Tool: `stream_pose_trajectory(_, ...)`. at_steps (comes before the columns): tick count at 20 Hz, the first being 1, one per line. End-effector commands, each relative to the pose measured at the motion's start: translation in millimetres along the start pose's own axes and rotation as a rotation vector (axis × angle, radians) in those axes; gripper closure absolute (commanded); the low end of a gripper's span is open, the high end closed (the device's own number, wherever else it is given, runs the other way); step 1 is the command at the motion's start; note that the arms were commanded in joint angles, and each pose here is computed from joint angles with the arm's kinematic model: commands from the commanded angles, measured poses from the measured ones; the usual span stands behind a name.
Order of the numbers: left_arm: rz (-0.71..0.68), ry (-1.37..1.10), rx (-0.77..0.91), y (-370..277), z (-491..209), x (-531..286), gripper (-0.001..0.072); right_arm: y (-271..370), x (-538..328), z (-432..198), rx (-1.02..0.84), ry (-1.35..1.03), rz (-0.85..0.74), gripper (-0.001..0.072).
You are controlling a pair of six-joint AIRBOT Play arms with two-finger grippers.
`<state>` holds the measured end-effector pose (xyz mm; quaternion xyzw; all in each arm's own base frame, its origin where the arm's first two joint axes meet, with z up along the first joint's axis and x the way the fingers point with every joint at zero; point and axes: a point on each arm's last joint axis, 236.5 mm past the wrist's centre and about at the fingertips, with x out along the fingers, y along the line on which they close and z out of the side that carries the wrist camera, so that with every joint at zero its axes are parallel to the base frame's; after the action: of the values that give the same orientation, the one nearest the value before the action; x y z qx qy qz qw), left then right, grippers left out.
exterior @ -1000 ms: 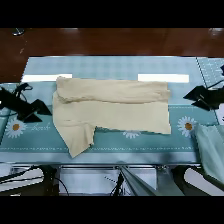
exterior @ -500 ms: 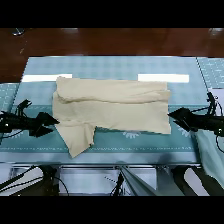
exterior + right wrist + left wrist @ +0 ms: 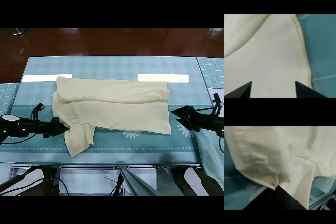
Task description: Fold the shirts.
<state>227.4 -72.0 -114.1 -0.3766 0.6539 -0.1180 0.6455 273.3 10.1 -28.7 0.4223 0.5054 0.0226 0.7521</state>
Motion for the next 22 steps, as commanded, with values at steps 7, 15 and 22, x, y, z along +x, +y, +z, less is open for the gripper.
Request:
stream_pose_trajectory(7, -0.052, -0.017, -0.001, -15.4, 5.7, -1.2, 0.0684, -78.0, -3.6, -77.5, 0.190, 0.237, -0.211, 0.0088)
stream_pose_trajectory(15, -0.052, -0.016, 0.000, -15.5, 5.4, -1.0, 0.0684, -55.0, 27.9, -50.6, 0.267, 0.193, -0.021, 0.0088)
stream_pose_trajectory(22, -0.052, -0.016, 0.000, -15.5, 5.5, -1.0, 0.0684, -46.0, 42.9, -41.1, 0.313, 0.189, 0.073, 0.0092)
